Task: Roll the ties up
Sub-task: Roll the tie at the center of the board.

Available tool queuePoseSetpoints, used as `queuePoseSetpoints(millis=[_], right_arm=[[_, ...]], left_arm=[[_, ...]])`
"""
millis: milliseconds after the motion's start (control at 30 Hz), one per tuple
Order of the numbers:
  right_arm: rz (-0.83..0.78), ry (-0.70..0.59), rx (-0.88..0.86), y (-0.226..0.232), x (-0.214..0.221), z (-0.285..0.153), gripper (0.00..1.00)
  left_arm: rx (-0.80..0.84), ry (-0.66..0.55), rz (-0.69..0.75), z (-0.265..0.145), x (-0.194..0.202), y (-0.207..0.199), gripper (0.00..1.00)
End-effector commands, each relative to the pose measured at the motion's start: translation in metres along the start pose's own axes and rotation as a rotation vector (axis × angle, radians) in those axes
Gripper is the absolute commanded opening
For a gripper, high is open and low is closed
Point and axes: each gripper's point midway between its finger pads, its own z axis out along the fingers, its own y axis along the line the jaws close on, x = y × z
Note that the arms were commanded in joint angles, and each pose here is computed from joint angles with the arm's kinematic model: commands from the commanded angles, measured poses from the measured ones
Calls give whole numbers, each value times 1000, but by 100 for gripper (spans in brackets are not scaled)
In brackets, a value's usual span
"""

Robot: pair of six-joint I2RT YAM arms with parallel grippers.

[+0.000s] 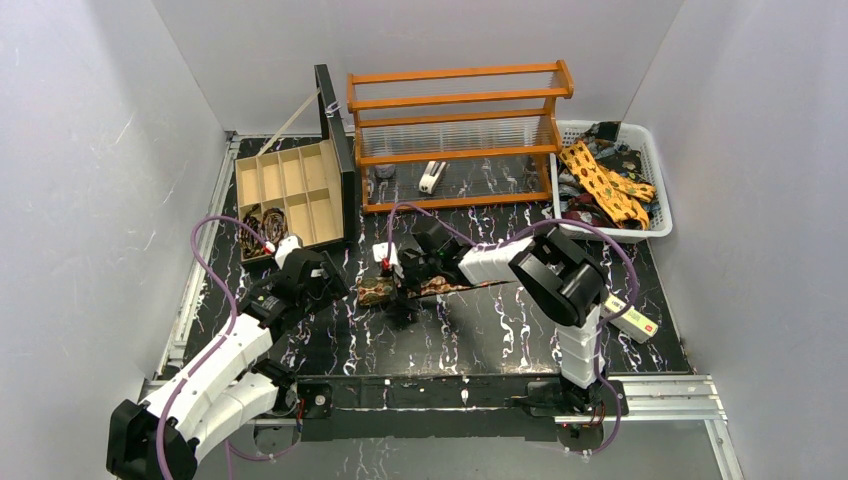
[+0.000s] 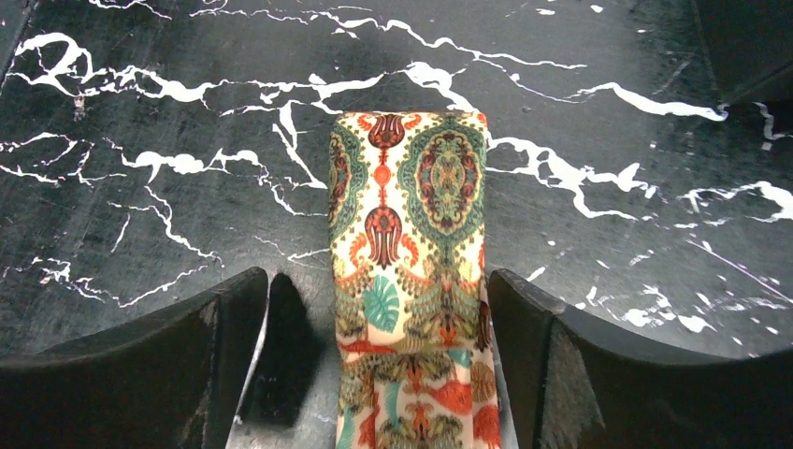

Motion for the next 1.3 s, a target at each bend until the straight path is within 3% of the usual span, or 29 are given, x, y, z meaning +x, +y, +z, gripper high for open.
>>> queuePoseSetpoints(millis=[0,133,200,267,367,433,500,633,900,1267], right_arm=[[-36,-85,159,-20,-52,-24,98],[27,-168,354,-37,-85,-53,99],[131,-223,485,-48,-96,-72,99],[419,-263,668,-63,-94,-95,99],[872,-209,895,-76,-62,-123,99],[1080,-143,849,-61,-49,-117,99],[1166,-148,691,-41,-55,-97,99],[1344,-172,575,-23,-49,-78,80],[1366,-96,482,-21,-46,-55,49],[1409,-24,436,-18,-34,-35,40]], left_arm=[[20,4,-17,1,2,-3,76],[35,10,-3,0,1,-6,79],[38,18,9,1,3,-6,80],[50,27,14,3,4,-9,81],[95,70,8,10,12,-16,82],[108,89,-2,13,14,-18,83],[136,98,-19,16,14,-21,84],[223,156,-73,21,17,-27,85],[296,206,-122,28,24,-26,82],[261,217,-114,31,26,-19,81]])
